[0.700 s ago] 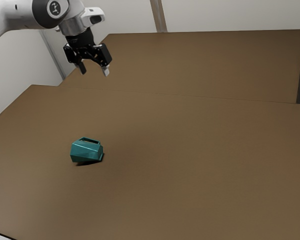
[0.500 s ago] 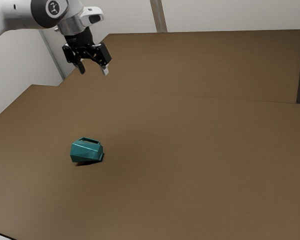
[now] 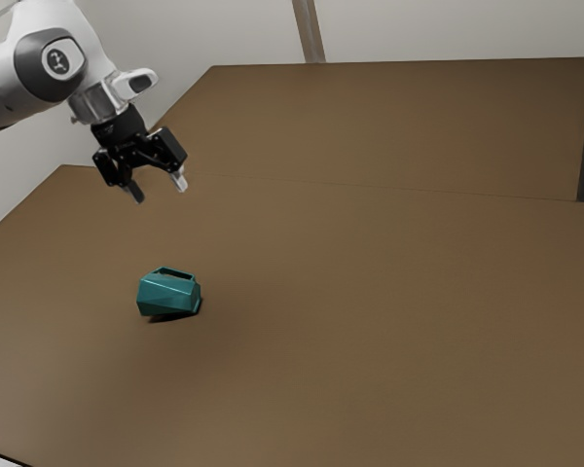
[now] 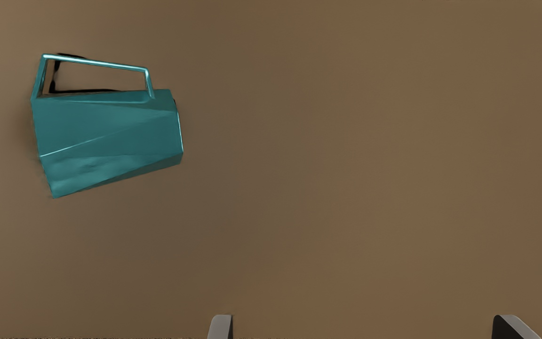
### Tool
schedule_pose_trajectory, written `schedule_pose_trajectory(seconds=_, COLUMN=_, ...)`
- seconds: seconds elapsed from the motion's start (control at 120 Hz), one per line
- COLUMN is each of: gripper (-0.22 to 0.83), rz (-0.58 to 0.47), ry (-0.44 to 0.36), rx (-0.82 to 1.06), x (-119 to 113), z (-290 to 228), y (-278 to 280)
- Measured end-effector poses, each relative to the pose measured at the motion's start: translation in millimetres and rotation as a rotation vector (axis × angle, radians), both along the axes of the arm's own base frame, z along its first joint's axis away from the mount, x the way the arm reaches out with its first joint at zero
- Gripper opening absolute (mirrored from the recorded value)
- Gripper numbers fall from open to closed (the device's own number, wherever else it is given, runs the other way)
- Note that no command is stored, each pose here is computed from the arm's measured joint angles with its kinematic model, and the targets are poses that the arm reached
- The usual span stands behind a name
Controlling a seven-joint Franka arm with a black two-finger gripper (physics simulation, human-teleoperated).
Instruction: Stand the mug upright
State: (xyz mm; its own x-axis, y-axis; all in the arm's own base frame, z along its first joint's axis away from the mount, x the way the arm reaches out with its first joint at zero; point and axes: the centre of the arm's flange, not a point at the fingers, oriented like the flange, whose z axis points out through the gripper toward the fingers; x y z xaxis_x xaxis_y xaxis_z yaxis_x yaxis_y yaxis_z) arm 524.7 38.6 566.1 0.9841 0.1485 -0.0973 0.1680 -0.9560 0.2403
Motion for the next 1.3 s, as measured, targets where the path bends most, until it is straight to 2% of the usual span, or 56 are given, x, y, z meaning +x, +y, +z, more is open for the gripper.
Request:
schedule_pose_trajectory(seconds=0.15, gripper=0.62, rz=0.047, ry=0.007, rx=-0.085, x=-10.6, z=-32.1, y=64.0)
schedule_pose_trajectory(seconds=0.375, gripper=0.62, rz=0.016, ry=-0.005, rx=-0.189, x=-24.5, z=-85.8, y=144.0)
schedule_pose_trajectory(seconds=0.658, gripper=0.62, rz=-0.012, ry=-0.066, rx=-0.326, x=-65.2, z=-150.2, y=211.1)
schedule_pose_trajectory(seconds=0.717, gripper=0.62, rz=-0.034, ry=-0.081, rx=-0.360, x=-60.8, z=-165.4, y=210.5)
schedule_pose_trajectory(seconds=0.817, gripper=0.62, rz=-0.126, ry=-0.111, rx=-0.426, x=-34.5, z=-183.2, y=174.3)
schedule_pose_trajectory(seconds=0.883, gripper=0.61, rz=-0.147, ry=-0.136, rx=-0.470, x=-25.1, z=-195.3, y=163.7)
schedule_pose_trajectory(seconds=1.083, gripper=0.61, rz=-0.139, ry=-0.212, rx=-0.533, x=-19.4, z=-219.8, y=174.7)
schedule_pose_trajectory(seconds=1.3, gripper=0.62, rz=-0.131, ry=-0.272, rx=-0.537, x=-28.9, z=-223.7, y=206.9)
